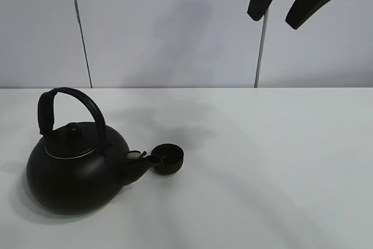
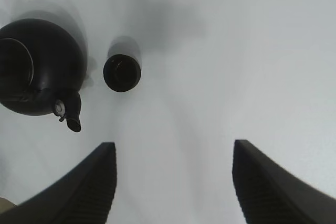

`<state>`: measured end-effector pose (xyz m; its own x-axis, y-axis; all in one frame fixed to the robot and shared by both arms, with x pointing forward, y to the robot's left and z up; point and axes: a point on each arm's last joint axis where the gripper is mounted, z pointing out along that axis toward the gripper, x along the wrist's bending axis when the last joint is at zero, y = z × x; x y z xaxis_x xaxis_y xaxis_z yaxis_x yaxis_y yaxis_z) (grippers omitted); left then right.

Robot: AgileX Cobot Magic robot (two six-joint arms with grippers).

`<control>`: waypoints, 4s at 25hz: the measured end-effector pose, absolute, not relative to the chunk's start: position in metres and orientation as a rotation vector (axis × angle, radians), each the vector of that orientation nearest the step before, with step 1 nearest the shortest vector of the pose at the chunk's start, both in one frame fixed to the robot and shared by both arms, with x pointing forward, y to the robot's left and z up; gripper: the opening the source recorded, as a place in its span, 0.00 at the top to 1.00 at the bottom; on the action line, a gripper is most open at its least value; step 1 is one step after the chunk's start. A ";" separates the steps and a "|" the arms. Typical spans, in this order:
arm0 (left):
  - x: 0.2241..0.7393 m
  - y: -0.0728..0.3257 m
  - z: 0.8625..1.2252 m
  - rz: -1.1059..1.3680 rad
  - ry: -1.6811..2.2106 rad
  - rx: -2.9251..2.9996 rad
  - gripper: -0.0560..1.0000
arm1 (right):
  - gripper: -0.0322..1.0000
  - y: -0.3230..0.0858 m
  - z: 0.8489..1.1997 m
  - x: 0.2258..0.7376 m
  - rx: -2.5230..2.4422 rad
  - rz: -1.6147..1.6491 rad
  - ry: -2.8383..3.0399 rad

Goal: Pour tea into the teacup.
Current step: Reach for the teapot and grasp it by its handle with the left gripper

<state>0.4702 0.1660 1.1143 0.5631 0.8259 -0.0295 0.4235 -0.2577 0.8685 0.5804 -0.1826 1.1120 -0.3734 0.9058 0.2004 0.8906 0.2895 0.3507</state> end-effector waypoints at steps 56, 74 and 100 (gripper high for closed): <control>0.430 0.215 0.906 0.900 1.081 1.636 0.53 | 0.54 -0.184 1.112 0.581 1.726 0.616 2.486; 0.459 0.196 0.900 0.891 1.022 1.636 0.53 | 0.54 -0.184 1.112 0.581 1.726 0.613 2.487; 0.468 0.198 0.887 0.963 1.061 1.683 0.63 | 0.54 -0.184 1.112 0.581 1.726 0.615 2.486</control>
<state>0.4678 0.1980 0.8869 0.3287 0.9333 0.1446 0.2343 -0.2289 0.9448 0.5810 -0.1843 1.1116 -0.3743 0.9098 0.1791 0.8884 0.2965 0.3506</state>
